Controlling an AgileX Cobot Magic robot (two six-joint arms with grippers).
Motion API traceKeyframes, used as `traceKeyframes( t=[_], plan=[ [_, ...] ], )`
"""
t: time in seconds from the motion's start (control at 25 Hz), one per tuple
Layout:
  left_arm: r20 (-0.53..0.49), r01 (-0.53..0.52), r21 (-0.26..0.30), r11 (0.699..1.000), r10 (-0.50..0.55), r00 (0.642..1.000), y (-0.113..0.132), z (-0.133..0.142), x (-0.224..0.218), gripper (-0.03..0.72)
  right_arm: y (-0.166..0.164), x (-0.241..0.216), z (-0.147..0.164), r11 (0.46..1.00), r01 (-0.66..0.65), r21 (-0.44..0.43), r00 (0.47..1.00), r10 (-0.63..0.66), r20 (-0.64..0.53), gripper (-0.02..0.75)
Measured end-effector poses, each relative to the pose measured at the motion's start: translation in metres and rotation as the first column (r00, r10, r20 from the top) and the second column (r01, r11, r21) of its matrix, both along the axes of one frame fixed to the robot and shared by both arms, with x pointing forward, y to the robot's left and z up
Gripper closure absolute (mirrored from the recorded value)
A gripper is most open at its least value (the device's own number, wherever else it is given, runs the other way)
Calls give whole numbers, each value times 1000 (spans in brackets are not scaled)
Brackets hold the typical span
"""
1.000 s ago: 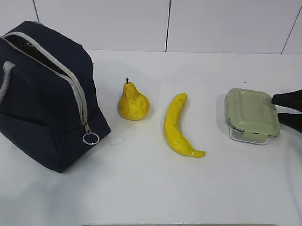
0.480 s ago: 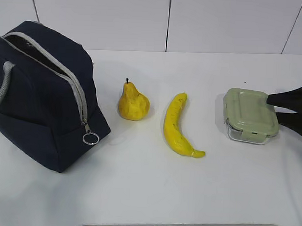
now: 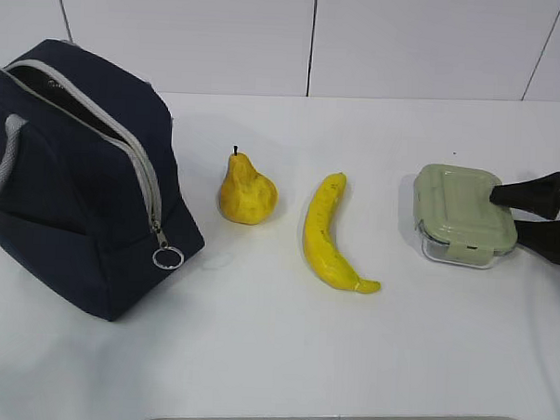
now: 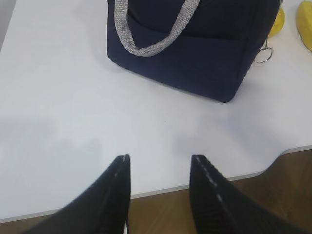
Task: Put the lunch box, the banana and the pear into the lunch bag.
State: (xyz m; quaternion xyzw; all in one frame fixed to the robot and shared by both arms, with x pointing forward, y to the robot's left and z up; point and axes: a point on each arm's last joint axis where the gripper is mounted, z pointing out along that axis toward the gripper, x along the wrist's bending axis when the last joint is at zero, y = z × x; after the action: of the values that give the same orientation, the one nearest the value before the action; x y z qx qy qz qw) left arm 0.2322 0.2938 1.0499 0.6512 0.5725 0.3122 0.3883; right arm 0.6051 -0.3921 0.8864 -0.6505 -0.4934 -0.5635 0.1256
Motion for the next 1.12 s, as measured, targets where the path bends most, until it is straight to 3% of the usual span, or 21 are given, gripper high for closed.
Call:
traceKeyframes(
  t=[0.8,1.12],
  plan=[
    [0,4,-6,1000,-4,1000,-1,0,0,400,9,3,-2,1000,-9,16,1000,10,-15,154],
    [0,4,-6,1000,-4,1000,-1,0,0,400,9,3,-2,1000,-15,11,1000,15,-21,272]
  ],
)
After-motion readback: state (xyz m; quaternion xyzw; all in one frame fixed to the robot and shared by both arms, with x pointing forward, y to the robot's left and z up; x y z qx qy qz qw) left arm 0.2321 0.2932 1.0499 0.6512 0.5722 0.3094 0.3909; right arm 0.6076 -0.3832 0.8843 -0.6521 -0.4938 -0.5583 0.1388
